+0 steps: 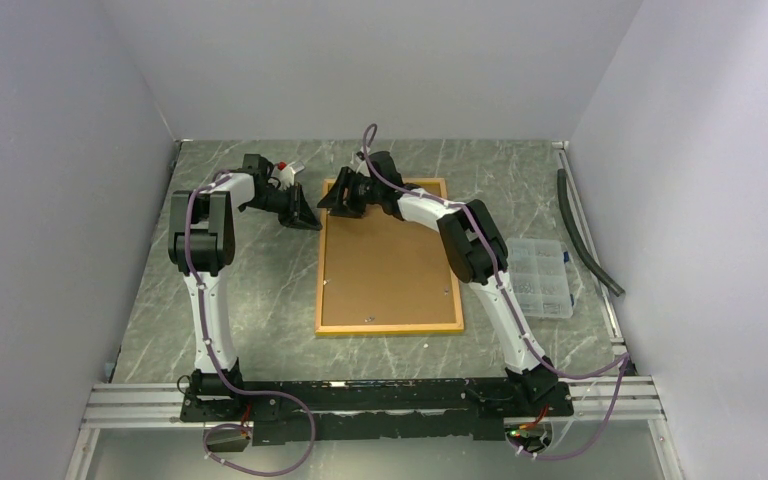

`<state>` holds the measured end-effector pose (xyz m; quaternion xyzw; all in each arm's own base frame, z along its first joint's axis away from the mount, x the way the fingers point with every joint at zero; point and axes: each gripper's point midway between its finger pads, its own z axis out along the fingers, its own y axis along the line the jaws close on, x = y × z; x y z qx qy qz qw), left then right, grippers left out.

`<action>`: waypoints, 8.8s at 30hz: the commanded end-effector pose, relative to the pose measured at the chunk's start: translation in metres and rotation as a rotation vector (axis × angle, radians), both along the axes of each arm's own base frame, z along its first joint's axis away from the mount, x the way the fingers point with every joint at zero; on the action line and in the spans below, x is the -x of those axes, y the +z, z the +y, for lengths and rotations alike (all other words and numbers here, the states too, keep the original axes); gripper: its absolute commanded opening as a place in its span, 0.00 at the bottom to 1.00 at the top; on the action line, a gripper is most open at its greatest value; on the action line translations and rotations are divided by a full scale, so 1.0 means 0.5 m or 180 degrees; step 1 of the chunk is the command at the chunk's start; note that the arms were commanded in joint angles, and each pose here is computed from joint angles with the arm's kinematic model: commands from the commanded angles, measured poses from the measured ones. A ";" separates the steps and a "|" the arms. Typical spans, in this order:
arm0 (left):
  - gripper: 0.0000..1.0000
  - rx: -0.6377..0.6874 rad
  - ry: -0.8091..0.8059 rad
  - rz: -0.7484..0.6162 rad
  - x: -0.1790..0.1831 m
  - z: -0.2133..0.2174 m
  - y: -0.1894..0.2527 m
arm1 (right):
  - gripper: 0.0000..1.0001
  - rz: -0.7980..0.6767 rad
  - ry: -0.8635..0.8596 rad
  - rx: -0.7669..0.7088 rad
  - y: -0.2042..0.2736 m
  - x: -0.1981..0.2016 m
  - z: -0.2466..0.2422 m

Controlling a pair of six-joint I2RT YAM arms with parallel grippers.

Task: Put the photo into the frame
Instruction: Install the photo frame at the center of the board, then adjust the photo frame at the center of the board, then install the photo frame at the center of the board.

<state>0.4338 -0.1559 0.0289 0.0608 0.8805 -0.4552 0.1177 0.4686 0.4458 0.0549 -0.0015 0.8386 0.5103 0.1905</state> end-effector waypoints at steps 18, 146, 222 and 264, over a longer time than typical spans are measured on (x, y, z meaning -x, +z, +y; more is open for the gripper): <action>0.15 -0.0331 -0.0045 -0.0006 0.033 0.048 -0.025 | 0.67 -0.0073 0.0172 -0.0413 0.069 0.022 0.034; 0.42 -0.0418 -0.0096 0.0089 0.159 0.139 0.008 | 0.81 -0.0075 -0.0644 0.0700 0.162 0.175 -0.155; 0.07 -0.0144 -0.0251 0.0592 0.254 0.044 -0.058 | 0.61 0.0273 0.0102 0.0452 0.007 0.222 0.088; 0.27 -0.1265 -0.1083 -0.0069 0.334 0.059 -0.027 | 1.00 0.0175 -0.2218 0.1664 0.074 0.016 -0.701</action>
